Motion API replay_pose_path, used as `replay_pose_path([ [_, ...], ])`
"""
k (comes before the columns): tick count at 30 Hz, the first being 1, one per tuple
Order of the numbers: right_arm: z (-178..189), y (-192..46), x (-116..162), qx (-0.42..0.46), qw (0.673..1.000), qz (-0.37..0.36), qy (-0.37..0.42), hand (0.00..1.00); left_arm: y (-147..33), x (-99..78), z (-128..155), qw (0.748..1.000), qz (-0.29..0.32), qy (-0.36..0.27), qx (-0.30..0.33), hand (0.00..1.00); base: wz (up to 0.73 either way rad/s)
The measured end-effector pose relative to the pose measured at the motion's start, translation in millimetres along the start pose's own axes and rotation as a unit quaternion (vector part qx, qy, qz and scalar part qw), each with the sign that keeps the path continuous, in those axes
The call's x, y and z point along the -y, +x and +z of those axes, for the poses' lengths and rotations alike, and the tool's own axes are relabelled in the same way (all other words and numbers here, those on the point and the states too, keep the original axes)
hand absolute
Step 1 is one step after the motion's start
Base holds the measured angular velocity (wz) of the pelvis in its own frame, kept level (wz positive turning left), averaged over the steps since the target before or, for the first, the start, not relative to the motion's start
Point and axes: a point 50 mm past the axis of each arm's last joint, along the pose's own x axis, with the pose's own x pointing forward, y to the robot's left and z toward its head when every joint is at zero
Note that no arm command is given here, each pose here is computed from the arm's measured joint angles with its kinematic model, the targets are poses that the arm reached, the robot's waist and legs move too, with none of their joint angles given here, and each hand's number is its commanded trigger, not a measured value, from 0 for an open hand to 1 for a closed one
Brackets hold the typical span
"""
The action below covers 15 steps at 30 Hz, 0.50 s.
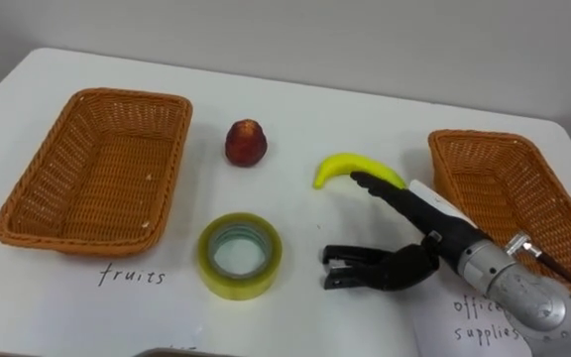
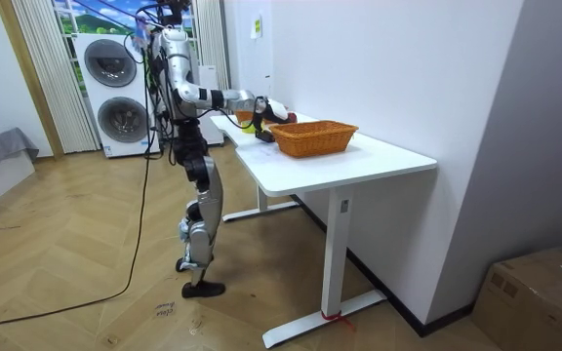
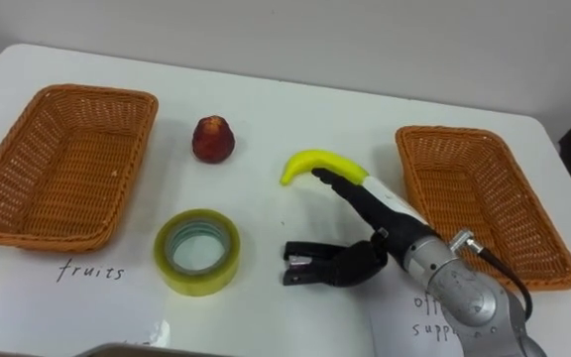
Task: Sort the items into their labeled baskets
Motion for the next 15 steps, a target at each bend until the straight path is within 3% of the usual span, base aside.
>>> replay_pose_path([
  [15,-0.1,-0.1,-0.9,-0.001,1.0,0.011,-0.002,0.0,0.0,-0.8,0.3,1.0,0.012,0.0,0.0,0.0,0.0],
])
